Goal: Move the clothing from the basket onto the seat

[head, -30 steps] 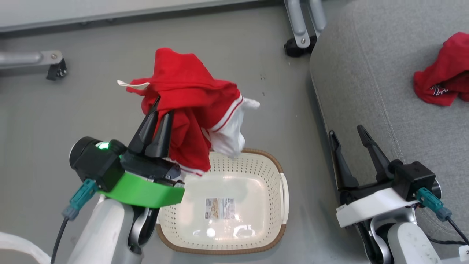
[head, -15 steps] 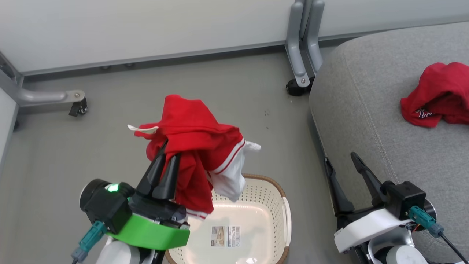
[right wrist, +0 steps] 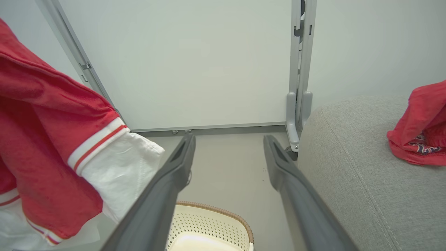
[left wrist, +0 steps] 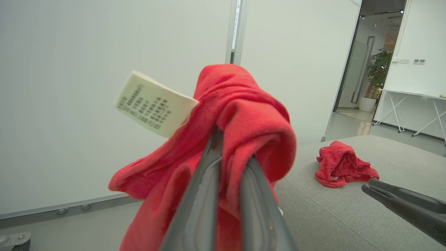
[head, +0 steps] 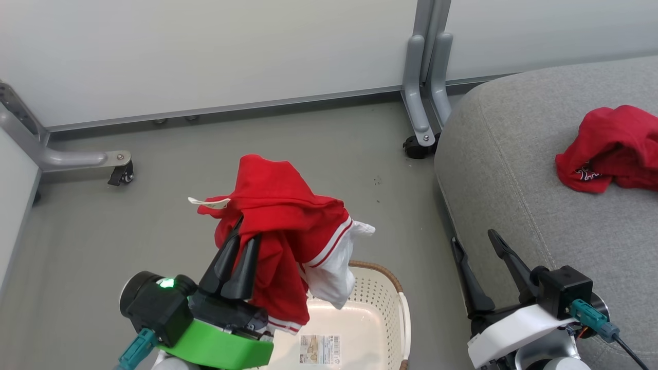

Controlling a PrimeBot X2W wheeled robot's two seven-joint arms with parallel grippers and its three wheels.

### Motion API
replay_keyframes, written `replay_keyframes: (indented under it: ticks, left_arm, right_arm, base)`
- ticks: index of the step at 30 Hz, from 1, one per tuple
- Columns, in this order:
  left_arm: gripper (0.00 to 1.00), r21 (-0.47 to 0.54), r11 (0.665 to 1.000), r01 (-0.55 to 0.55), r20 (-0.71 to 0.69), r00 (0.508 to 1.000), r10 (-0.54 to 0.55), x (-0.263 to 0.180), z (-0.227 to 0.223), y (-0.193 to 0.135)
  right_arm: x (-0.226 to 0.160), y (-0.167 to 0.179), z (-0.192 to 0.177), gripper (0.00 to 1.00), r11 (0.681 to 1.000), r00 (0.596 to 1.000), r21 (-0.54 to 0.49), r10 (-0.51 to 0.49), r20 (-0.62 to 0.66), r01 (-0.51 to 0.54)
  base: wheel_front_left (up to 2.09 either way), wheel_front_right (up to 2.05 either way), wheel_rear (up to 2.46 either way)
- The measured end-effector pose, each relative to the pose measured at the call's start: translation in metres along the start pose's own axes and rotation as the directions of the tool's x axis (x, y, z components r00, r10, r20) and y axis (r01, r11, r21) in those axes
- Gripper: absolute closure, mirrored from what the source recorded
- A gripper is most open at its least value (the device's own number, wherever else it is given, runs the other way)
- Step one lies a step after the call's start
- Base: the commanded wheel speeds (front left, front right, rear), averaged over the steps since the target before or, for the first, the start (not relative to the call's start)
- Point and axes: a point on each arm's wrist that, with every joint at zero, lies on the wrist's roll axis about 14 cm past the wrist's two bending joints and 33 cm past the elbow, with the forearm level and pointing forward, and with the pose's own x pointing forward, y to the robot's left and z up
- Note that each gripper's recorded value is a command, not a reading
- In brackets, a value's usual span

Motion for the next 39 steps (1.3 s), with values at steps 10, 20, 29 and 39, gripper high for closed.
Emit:
replay_keyframes:
  ticks: [10, 20, 29, 39]
  left_arm:
    - [1.00, -0.002, 1.000, 0.004, -0.001, 1.000, -0.004, 0.000, 0.000, -0.001]
    - [1.00, -0.005, 1.000, 0.001, -0.001, 1.000, -0.001, -0.001, 0.000, -0.002]
    - [1.00, -0.010, 1.000, 0.005, 0.000, 1.000, -0.005, 0.002, -0.001, -0.001]
    - [1.00, -0.025, 1.000, -0.006, -0.018, 1.000, 0.005, 0.005, -0.011, 0.003]
  right_arm:
    - [0.001, 0.005, -0.001, 0.00, 1.000, 1.000, 0.002, 0.014, -0.005, -0.014]
    - [0.009, 0.083, -0.006, 0.00, 0.959, 0.960, 0.049, 0.279, -0.035, -0.278]
    - [0.015, 0.163, -0.017, 0.00, 0.835, 0.834, 0.110, 0.547, -0.064, -0.539]
    - [0.036, 0.202, -0.034, 0.00, 0.736, 0.728, 0.107, 0.677, -0.107, -0.669]
  base:
    - [0.00, 0.00, 0.00]
    - [0.00, 0.00, 0.00]
    - [0.00, 0.00, 0.00]
    - [0.00, 0.00, 0.00]
